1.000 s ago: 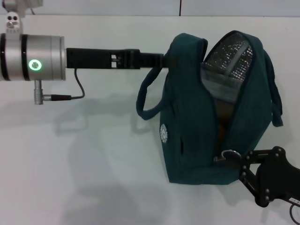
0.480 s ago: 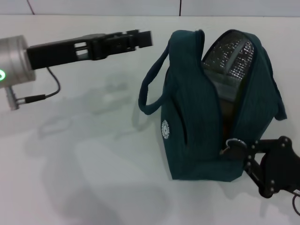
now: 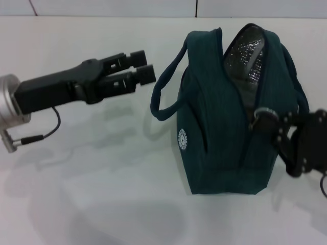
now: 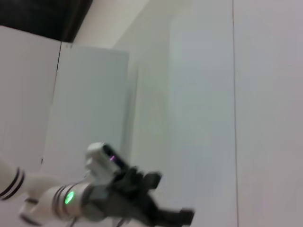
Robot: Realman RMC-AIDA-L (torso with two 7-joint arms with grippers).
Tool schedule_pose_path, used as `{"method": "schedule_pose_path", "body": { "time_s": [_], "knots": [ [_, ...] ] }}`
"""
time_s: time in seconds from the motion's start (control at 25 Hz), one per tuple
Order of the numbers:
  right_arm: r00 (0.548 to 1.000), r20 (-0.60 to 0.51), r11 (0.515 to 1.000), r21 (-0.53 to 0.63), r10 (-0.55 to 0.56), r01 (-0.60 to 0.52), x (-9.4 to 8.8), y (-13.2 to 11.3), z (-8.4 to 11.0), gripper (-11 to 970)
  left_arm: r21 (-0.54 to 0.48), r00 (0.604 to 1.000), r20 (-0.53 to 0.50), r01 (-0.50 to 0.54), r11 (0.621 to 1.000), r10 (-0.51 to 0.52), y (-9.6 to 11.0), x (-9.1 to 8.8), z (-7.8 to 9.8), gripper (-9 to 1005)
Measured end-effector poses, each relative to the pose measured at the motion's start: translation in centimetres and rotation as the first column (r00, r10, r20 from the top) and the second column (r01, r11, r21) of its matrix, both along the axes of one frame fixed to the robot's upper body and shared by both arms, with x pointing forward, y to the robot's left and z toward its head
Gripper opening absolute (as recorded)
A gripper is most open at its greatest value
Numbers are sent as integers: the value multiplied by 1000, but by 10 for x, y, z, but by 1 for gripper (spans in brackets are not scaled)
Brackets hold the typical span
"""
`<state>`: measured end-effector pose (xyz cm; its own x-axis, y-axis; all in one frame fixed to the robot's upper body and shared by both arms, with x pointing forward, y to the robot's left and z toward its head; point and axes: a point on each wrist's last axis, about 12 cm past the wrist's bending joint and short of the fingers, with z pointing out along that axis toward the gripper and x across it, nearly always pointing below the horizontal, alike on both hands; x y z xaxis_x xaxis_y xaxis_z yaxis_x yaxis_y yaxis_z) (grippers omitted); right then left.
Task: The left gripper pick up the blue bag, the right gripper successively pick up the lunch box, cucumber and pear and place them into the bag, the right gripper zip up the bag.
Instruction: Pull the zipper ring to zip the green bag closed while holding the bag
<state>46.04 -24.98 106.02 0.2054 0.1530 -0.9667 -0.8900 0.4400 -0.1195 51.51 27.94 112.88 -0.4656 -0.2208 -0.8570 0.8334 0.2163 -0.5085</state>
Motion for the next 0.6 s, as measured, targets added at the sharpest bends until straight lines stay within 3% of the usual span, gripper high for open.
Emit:
{"method": "schedule_pose_path", "body": {
  "time_s": [0.04, 0.48, 0.6],
  "knots": [
    [999, 32, 1000, 19, -4, 3, 9, 3, 8, 36, 0, 1000, 4, -2, 1000, 2, 1, -2, -1, 863],
    [993, 108, 997, 74, -43, 35, 36, 9, 28, 42, 5, 998, 53, -27, 1000, 27, -2, -22, -33, 864],
    [991, 131, 998, 65, -31, 22, 53, 19, 37, 43, 16, 997, 68, -37, 999, 36, -4, -26, -41, 864]
  ]
}}
